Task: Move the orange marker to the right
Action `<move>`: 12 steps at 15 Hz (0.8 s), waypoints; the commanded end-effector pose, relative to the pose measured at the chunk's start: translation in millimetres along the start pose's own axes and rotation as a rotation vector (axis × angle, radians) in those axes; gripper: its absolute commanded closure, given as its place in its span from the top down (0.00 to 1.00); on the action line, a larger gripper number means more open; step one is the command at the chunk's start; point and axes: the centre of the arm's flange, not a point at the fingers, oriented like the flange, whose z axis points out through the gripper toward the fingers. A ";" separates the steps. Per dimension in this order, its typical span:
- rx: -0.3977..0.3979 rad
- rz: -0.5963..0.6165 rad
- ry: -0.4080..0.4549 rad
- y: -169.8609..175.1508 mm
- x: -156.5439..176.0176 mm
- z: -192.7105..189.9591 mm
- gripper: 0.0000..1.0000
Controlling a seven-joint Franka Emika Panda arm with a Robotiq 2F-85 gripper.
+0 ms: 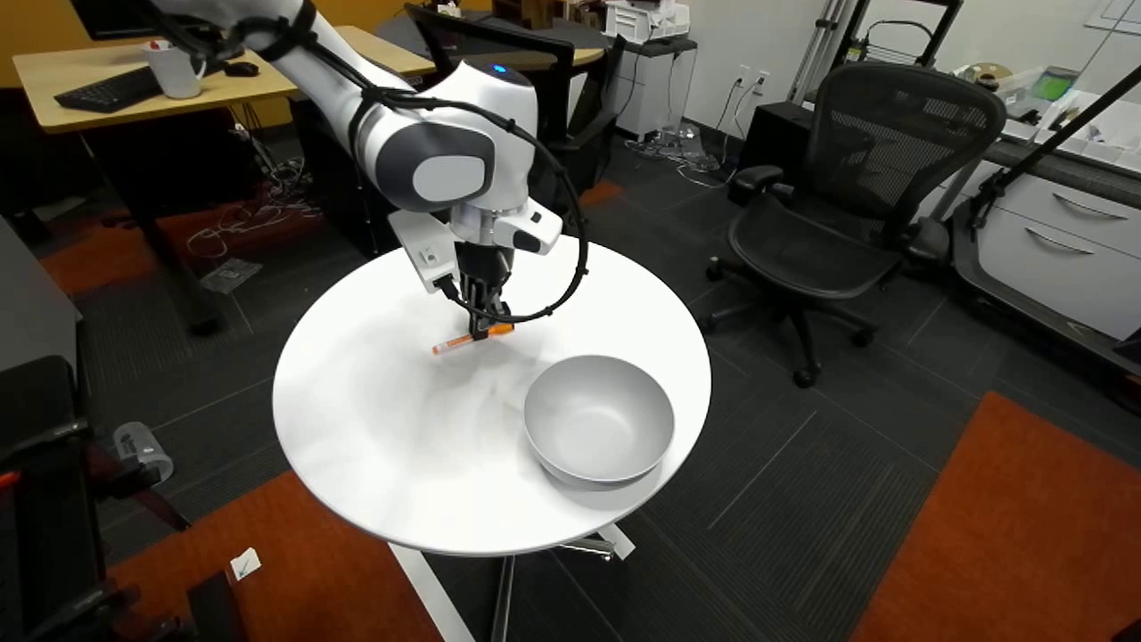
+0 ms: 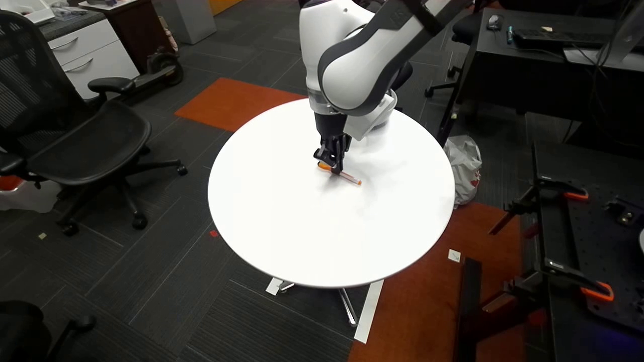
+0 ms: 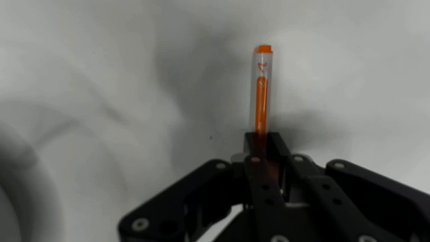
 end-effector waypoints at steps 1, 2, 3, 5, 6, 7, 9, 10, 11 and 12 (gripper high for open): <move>-0.007 0.044 0.018 -6.2 -17.2 -36.2 0.03; -0.009 0.068 0.023 -7.6 -28.5 -43.7 0.03; -0.006 0.089 0.024 -6.7 -36.4 -51.2 0.03; -0.001 0.139 0.008 -8.0 -59.3 -63.2 0.03; -0.006 0.165 -0.008 -8.4 -72.5 -65.3 0.03; -0.005 0.189 -0.018 -9.1 -84.7 -65.7 0.03; 0.005 0.242 -0.044 -8.0 -111.0 -61.1 0.03; 0.020 0.274 -0.058 -5.4 -122.8 -53.5 0.03; 0.037 0.306 -0.070 -0.4 -132.4 -49.9 0.03; 0.052 0.339 -0.087 3.6 -143.5 -44.8 0.03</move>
